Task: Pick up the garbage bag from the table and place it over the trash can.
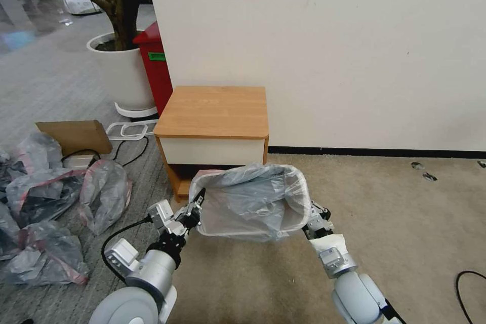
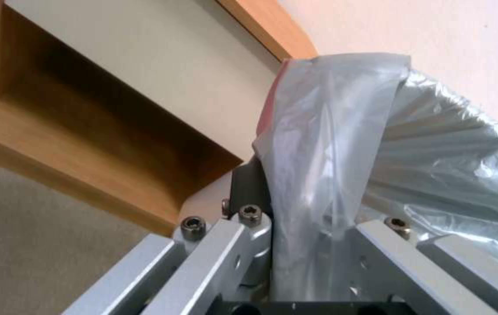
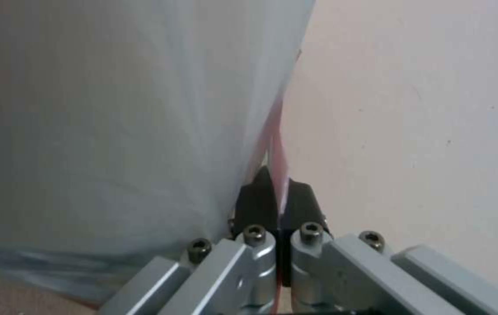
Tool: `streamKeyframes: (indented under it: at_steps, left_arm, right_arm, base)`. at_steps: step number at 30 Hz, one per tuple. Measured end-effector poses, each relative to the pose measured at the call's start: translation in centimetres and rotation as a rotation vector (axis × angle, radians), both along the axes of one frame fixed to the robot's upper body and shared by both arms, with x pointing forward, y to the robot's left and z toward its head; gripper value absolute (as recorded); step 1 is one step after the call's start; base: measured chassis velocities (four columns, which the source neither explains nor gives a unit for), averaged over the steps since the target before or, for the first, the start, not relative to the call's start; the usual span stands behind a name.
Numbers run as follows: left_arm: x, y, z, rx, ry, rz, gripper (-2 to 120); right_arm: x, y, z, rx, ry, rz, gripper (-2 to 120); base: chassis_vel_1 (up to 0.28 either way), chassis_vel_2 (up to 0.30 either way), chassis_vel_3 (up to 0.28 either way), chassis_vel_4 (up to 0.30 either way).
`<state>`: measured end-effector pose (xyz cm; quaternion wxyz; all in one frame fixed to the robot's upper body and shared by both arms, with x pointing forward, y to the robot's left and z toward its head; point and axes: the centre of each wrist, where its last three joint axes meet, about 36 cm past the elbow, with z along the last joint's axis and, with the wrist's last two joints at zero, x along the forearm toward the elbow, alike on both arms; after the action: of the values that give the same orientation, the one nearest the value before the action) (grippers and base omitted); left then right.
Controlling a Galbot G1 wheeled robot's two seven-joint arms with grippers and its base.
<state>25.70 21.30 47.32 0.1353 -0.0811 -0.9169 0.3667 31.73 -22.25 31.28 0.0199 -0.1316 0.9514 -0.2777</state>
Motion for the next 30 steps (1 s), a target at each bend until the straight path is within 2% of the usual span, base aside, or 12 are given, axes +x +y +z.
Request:
streamKeyframes:
  at_steps: [2, 6, 8, 10, 11, 20, 23, 24, 25, 26, 29, 30]
  left_arm:
    - [0.1, 0.1, 0.0, 0.004, 0.000, 0.006, 4]
    - [0.6, 0.8, -0.5, 0.031, 0.023, 0.036, 2]
    - [0.7, 0.9, -0.8, 0.039, 0.032, 0.043, 2]
    - [1.0, 1.3, -1.3, 0.054, 0.053, 0.065, 1]
    - [1.0, 1.3, -1.3, 0.054, 0.053, 0.065, 1]
    - [1.7, 1.8, -2.2, 0.116, 0.109, 0.109, 0]
    - [1.7, 1.8, -2.3, 0.136, 0.114, 0.107, 0]
    - [1.7, 1.7, -2.5, 0.165, 0.118, 0.101, 0]
    - [1.7, 1.7, -2.7, 0.194, 0.120, 0.094, 0]
    - [1.7, 1.7, -2.7, 0.194, 0.120, 0.094, 0]
    - [1.5, 2.0, -3.2, 0.298, 0.114, 0.057, 0]
    - [1.5, 2.0, -3.2, 0.298, 0.114, 0.057, 0]
  right_arm:
    - [-0.1, 0.1, -0.1, 0.003, 0.003, 0.001, 5]
    - [-0.6, 0.6, 0.3, 0.030, -0.007, -0.002, 25]
    - [-0.7, 0.7, 0.5, 0.039, -0.009, -0.004, 28]
    - [-1.2, 0.7, 1.0, 0.067, -0.007, -0.005, 40]
    - [-1.2, 0.7, 1.0, 0.067, -0.007, -0.005, 40]
    - [-4.0, -0.1, 3.5, 0.212, -0.021, 0.045, 75]
    - [-4.1, -0.2, 3.9, 0.235, -0.024, 0.041, 79]
    - [-4.3, -0.3, 4.7, 0.271, -0.035, 0.031, 89]
    - [-4.3, -0.5, 5.6, 0.298, -0.053, 0.021, 92]
    - [-4.3, -0.5, 5.6, 0.298, -0.053, 0.021, 92]
    - [-3.7, -0.2, 9.3, 0.409, -0.137, 0.021, 98]
    - [-3.7, -0.2, 9.3, 0.409, -0.137, 0.021, 98]
  base:
    - [0.000, 0.000, 0.000, 0.000]
    - [0.000, 0.000, 0.000, 0.000]
    - [0.000, 0.000, 0.000, 0.000]
    - [0.000, 0.000, 0.000, 0.000]
    - [0.000, 0.000, 0.000, 0.000]
    - [0.000, 0.000, 0.000, 0.000]
    - [0.000, 0.000, 0.000, 0.000]
    - [0.000, 0.000, 0.000, 0.000]
    - [0.000, 0.000, 0.000, 0.000]
    - [0.000, 0.000, 0.000, 0.000]
    - [0.000, 0.000, 0.000, 0.000]
    - [0.000, 0.000, 0.000, 0.000]
